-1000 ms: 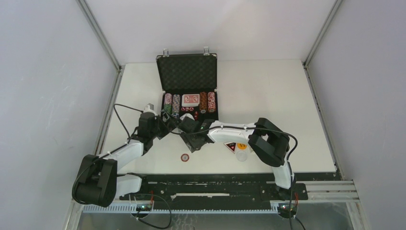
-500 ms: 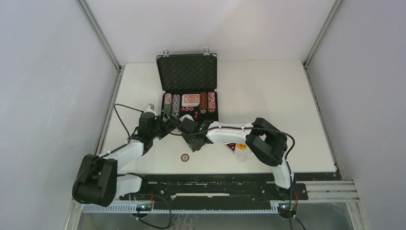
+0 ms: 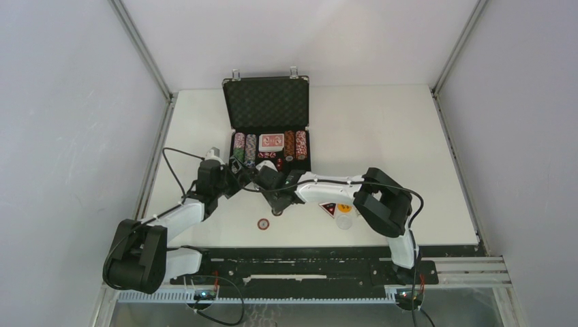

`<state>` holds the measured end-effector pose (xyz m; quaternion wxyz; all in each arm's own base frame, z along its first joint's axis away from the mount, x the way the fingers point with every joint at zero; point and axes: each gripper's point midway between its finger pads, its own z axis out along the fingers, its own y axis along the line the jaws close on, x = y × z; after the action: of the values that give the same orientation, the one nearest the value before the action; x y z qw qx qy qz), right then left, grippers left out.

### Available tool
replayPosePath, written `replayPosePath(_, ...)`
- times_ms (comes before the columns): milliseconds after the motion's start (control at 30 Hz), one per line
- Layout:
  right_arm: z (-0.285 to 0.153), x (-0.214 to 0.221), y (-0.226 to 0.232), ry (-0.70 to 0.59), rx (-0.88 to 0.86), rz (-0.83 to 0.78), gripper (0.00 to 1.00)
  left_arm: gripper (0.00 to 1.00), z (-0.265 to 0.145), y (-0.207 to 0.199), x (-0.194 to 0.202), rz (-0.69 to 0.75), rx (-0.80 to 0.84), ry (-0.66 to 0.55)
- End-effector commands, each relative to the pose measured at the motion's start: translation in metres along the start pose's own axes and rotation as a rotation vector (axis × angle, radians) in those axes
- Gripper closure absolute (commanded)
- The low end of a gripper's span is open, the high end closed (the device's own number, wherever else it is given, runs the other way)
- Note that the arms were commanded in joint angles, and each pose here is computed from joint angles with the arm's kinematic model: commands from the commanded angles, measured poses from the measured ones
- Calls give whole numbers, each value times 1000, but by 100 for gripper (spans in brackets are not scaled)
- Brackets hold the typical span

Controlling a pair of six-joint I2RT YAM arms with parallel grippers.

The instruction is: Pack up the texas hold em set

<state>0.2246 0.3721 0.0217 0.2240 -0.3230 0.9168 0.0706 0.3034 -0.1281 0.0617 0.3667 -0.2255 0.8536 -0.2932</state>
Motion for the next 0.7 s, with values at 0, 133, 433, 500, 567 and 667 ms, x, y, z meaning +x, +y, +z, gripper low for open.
replayPosePath(0, -24, -20, -5, -76, 7, 15, 55, 9, 1, 0, 0, -2, 18, -10)
replayPosePath(133, -26, -21, -5, -80, 6, 17, 55, 9, 1, 0, 0, -4, 19, -9)
replayPosePath(433, -18, -11, 17, -49, -42, -19, 34, 9, 1, -1, 0, -5, 23, -9)
replayPosePath(500, -14, -7, 19, -36, -44, -18, 33, 9, 0, -1, 0, -5, 24, -8)
replayPosePath(567, -10, -3, 20, -23, -45, -17, 33, 9, 0, 0, 1, -5, 23, -8)
replayPosePath(667, -6, 0, 22, -16, -55, -14, 33, 9, 0, 0, 1, -5, 22, -6)
